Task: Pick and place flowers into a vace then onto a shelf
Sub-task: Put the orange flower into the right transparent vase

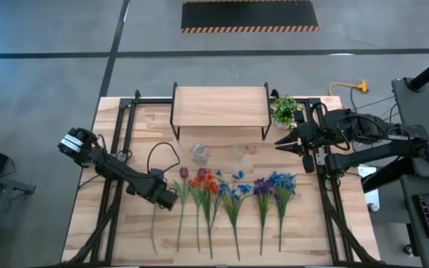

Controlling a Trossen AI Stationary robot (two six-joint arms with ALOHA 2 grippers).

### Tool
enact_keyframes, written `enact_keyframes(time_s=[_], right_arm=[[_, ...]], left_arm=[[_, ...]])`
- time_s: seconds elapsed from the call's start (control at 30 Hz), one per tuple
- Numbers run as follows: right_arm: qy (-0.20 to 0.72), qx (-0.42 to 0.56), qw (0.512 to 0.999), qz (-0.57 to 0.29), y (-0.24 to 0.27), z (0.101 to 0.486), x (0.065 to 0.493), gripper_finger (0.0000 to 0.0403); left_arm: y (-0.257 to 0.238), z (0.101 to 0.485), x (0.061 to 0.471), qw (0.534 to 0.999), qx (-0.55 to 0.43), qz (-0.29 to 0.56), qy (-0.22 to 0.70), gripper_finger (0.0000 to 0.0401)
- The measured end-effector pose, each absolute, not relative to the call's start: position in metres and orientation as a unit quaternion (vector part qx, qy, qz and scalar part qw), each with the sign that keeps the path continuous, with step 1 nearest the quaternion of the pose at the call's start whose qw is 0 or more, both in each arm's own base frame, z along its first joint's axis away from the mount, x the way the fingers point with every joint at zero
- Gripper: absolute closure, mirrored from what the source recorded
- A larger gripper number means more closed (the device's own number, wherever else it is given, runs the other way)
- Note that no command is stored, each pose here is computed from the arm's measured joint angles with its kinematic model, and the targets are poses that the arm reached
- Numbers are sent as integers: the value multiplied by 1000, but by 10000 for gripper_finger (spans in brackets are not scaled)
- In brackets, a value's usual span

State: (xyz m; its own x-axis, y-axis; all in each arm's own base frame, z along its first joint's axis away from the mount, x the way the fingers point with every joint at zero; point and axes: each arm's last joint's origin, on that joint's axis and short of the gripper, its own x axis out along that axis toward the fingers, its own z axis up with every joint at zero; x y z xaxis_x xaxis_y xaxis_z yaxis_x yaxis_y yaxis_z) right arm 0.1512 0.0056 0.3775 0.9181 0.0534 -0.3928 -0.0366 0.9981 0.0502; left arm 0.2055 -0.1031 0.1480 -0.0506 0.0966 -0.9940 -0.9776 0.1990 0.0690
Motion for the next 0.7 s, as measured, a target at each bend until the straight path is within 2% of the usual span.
enact_keyframes(time_s=[0.17,0.7], right_arm=[[201,21,979,23,6,378,151,346],[201,20,979,9,5,378,151,346]], left_arm=[[-103,156,207,572,-416,476,524,374],[-89,218,194,680,-438,418,413,397]])
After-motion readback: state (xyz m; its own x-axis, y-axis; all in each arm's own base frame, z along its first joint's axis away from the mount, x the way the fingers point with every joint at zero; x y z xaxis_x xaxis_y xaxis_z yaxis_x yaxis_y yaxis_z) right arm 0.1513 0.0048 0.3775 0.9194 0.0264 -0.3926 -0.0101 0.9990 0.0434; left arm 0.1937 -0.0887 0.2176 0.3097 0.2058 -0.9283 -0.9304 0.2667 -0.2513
